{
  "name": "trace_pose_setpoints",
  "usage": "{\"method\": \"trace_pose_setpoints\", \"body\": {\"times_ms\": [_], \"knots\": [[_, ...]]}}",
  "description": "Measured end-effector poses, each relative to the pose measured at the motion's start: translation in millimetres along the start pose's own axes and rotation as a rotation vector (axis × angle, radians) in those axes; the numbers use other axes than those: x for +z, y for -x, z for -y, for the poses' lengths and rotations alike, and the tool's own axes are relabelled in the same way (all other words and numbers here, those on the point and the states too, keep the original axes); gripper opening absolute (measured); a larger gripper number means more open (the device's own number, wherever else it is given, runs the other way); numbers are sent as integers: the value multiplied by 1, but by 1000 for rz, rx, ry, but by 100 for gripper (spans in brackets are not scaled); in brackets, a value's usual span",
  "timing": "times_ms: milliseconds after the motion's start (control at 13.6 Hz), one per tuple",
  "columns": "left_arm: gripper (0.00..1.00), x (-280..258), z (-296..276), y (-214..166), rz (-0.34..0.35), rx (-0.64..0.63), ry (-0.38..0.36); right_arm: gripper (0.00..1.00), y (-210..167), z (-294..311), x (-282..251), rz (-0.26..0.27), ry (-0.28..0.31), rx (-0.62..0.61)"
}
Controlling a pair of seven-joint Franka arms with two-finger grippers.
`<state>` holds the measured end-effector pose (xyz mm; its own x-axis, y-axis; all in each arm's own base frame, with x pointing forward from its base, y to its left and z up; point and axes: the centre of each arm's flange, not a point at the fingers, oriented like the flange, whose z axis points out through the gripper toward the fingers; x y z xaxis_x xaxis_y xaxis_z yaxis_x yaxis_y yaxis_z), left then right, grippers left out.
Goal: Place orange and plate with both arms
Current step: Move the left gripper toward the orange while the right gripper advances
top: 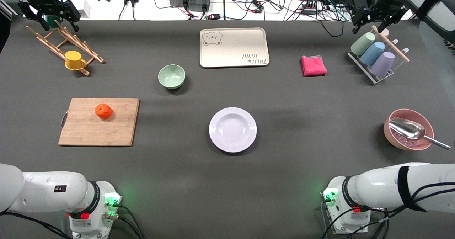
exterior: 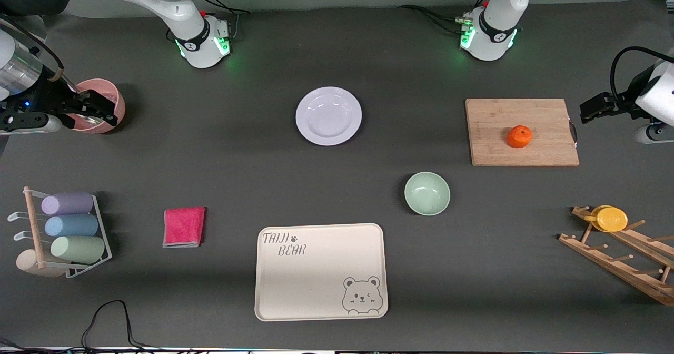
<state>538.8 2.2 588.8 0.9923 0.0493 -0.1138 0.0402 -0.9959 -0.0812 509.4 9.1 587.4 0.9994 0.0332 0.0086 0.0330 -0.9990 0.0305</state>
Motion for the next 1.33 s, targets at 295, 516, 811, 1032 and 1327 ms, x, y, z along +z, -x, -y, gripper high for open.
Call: {"method": "trace_pose_setpoints", "body": {"times_ms": [295,516,811,1032,1327], "knots": [[100,0,-1,0,4,2,0,100,5,13,-6,0,12,-21],[100,4,-2,2,30,4,-1,100,5,11,-5,5,12,-17],[100,5,-4,8,67,7,-3,100,6,11,2,21,9,-16],[100,10,1,22,90,1,-5,100,7,3,7,31,-7,3],[100,34,11,68,128,-14,-7,100,7,5,10,35,-43,11]]}}
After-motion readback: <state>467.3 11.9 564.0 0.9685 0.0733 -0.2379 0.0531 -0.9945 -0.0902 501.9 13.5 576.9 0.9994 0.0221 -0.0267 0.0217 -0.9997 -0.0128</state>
